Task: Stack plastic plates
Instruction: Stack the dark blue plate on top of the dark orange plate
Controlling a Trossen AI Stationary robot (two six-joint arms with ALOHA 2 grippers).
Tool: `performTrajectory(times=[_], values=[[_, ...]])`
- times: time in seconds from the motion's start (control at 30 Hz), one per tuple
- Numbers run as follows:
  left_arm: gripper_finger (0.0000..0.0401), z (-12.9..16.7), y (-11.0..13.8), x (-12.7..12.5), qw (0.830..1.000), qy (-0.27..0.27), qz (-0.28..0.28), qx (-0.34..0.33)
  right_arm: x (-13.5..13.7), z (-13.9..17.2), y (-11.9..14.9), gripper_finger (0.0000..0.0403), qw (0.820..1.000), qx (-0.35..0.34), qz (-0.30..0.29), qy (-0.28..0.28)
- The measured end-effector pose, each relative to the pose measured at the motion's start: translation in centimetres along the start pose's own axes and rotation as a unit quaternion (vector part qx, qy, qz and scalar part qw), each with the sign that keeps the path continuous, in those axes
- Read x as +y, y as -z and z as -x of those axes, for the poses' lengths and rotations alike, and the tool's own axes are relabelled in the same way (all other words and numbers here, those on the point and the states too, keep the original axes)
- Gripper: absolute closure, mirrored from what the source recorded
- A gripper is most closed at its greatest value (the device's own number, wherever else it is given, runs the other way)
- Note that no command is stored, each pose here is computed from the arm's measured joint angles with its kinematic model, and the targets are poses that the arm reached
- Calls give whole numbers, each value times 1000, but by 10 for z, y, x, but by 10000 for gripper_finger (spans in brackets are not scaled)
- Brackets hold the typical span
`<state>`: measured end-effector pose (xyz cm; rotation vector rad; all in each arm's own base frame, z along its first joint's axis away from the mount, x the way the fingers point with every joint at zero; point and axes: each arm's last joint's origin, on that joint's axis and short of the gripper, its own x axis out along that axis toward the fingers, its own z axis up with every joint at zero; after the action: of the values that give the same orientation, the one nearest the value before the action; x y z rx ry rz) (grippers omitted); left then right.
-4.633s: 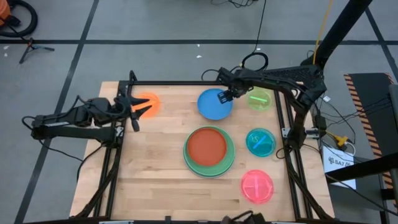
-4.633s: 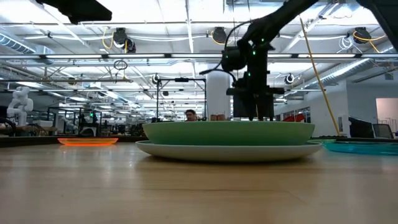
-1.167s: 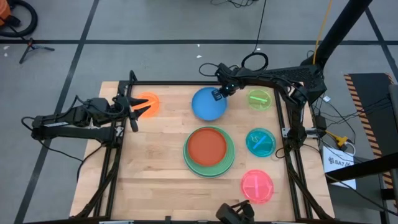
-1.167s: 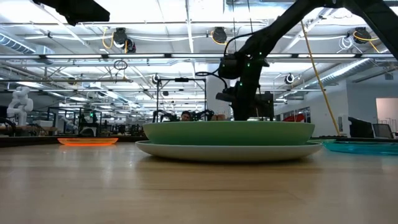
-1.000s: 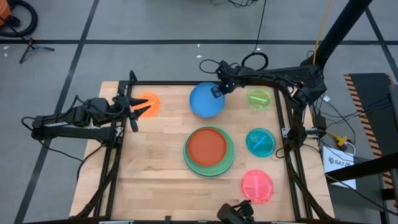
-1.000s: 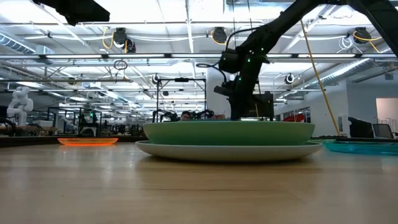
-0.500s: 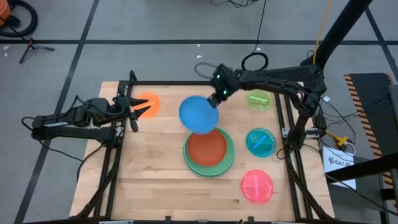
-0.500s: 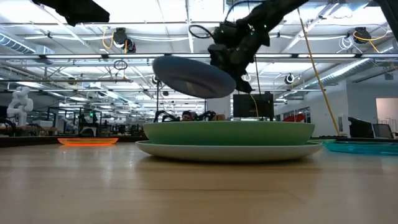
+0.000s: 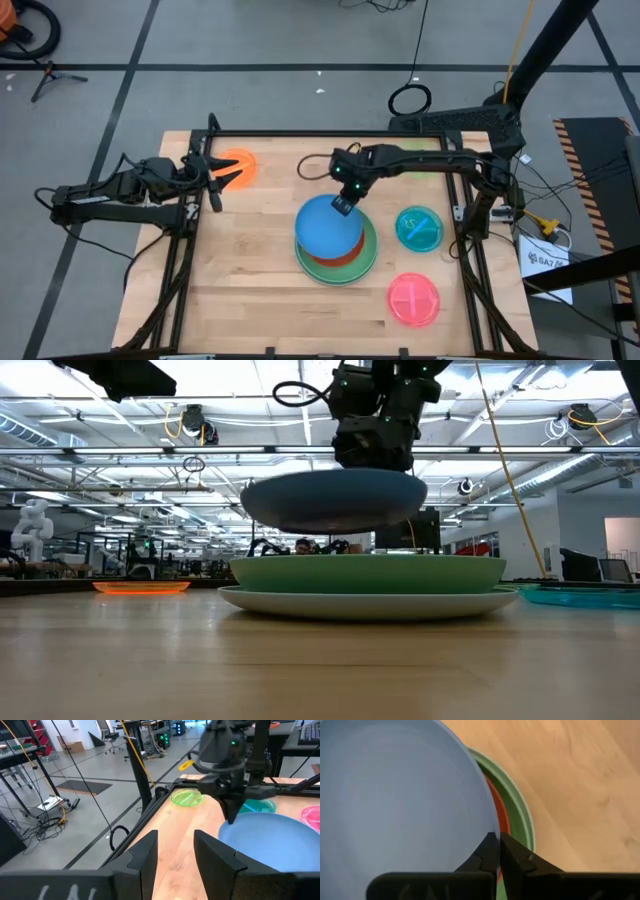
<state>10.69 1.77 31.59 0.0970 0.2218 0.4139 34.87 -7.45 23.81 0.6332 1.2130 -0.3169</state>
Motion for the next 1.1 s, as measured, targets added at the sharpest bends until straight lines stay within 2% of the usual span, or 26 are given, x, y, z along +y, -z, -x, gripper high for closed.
performTrajectory(times=[0.27, 0.63, 1.1], values=[[268, 0, 0, 0, 1000, 0, 0, 0, 9, -8, 6, 402, 999, -4, 5, 50], [268, 0, 0, 0, 1000, 0, -1, 2, 8, -20, 5, 395, 998, 13, 9, 56], [268, 0, 0, 0, 1000, 0, -3, 2, 8, -19, 5, 324, 998, 12, -5, 55]])
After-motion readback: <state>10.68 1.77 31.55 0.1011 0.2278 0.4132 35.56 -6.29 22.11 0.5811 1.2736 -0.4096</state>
